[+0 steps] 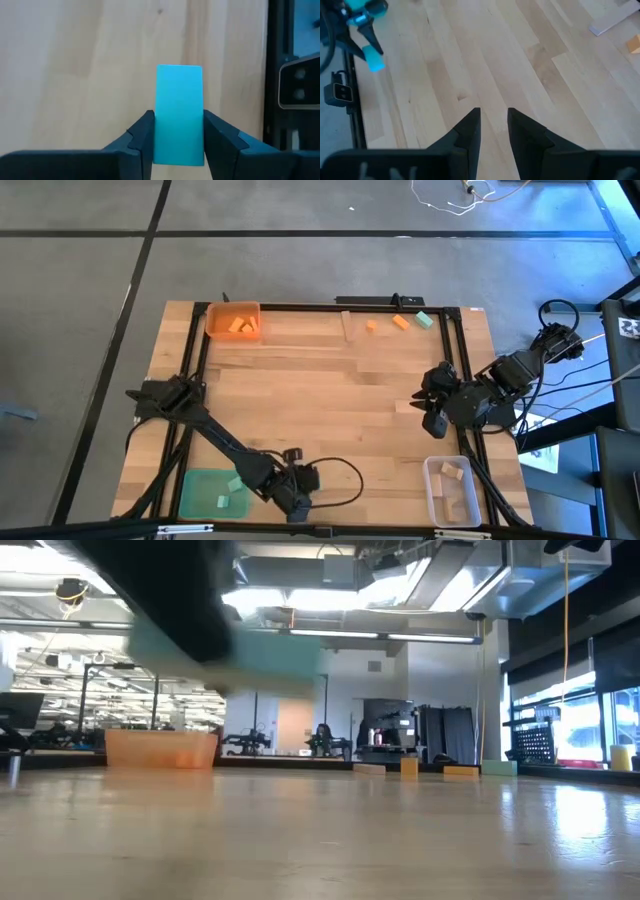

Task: Sort & place blocks by color
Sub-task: Put the blue block into the blue bin

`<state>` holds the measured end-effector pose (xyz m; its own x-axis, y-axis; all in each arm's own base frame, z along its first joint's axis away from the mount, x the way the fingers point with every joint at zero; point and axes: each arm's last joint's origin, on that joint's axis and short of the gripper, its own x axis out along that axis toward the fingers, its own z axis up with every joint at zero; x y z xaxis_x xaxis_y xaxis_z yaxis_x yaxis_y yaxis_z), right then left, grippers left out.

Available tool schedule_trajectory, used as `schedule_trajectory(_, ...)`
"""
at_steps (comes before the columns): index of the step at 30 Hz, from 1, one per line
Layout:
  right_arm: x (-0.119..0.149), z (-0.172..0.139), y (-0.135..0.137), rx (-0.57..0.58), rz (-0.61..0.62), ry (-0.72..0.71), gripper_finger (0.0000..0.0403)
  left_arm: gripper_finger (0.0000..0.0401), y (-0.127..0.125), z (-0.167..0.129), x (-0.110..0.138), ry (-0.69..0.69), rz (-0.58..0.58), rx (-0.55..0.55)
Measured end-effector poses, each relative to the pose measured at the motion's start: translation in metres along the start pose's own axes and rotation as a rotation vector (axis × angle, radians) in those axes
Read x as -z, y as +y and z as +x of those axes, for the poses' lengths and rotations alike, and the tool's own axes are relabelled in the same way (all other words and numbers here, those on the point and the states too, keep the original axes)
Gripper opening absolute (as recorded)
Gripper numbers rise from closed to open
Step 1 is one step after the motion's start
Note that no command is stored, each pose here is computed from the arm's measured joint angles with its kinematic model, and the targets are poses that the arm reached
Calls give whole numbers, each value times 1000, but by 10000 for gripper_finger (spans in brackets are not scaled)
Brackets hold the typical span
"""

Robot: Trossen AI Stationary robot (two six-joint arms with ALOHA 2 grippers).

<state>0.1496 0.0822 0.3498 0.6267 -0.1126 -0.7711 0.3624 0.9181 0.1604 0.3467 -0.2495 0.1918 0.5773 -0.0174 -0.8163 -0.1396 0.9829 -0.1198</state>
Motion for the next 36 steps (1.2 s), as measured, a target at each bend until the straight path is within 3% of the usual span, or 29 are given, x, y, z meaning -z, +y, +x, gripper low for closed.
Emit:
schedule_trajectory(9, -4, 0, 5, -48, -29, -42, 97, 123, 17, -71, -9, 62, -83, 5)
schedule_trajectory(19, -8, -1, 9, -87, -79, -82, 97, 123, 40, -140, 13, 370, -216, -1)
schedule_trajectory(28, -11, -2, 12, -113, -109, -113, 97, 123, 18, -156, 50, 697, -246, 76)
schedule_trajectory(36, -11, -2, 12, -115, -116, -116, 97, 123, -2, -142, 74, 689, -283, -43)
